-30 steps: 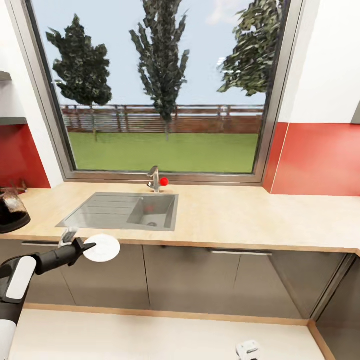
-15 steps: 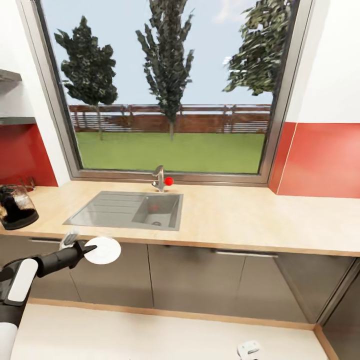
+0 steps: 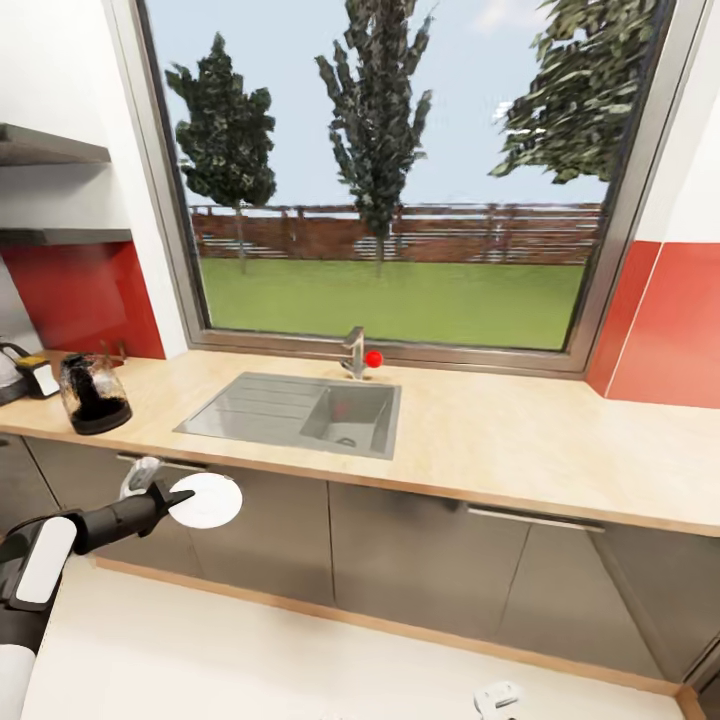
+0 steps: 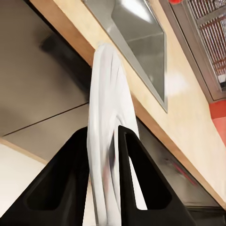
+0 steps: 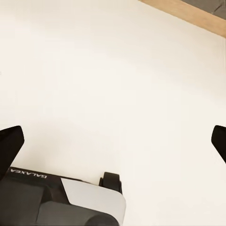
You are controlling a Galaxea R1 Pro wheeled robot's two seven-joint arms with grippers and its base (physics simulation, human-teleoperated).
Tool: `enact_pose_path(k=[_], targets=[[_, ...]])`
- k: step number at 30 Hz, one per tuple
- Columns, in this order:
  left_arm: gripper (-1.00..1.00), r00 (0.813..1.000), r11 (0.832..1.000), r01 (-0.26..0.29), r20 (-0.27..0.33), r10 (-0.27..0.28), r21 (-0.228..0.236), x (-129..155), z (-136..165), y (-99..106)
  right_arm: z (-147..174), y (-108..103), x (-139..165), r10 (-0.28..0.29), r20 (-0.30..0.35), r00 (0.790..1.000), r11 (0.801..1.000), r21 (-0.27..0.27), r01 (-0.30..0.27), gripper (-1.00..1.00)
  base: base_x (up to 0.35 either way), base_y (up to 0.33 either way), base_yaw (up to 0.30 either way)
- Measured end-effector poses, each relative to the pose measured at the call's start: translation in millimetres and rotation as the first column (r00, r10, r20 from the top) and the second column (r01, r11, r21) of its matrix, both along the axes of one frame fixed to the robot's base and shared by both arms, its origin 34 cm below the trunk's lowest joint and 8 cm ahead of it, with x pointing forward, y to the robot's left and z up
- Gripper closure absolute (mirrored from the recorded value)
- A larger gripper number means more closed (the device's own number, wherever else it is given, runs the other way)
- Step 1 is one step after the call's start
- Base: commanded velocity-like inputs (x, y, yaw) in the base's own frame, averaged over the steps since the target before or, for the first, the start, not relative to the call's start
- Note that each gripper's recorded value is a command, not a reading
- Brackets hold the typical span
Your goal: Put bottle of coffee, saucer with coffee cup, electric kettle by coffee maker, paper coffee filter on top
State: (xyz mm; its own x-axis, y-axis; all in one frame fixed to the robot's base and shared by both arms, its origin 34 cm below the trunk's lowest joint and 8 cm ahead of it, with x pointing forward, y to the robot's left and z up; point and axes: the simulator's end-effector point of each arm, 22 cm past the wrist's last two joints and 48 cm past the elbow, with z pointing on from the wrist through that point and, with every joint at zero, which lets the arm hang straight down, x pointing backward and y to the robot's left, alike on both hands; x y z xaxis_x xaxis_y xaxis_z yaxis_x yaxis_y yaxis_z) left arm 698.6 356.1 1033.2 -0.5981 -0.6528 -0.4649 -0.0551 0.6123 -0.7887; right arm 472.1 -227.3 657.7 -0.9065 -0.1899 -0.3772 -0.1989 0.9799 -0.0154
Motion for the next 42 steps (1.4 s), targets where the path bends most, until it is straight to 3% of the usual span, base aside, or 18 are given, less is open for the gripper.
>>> enact_pose_path(k=[42], targets=[[1.00,1.000,1.000,0.003,-0.015,-0.003,0.003,-13.2,19.7,1.3,22.0,-0.3,-17.5,0.002,-0.013,1.000,1.000,-0.002,-0.002,-1.00,0.000,0.000,0.270]])
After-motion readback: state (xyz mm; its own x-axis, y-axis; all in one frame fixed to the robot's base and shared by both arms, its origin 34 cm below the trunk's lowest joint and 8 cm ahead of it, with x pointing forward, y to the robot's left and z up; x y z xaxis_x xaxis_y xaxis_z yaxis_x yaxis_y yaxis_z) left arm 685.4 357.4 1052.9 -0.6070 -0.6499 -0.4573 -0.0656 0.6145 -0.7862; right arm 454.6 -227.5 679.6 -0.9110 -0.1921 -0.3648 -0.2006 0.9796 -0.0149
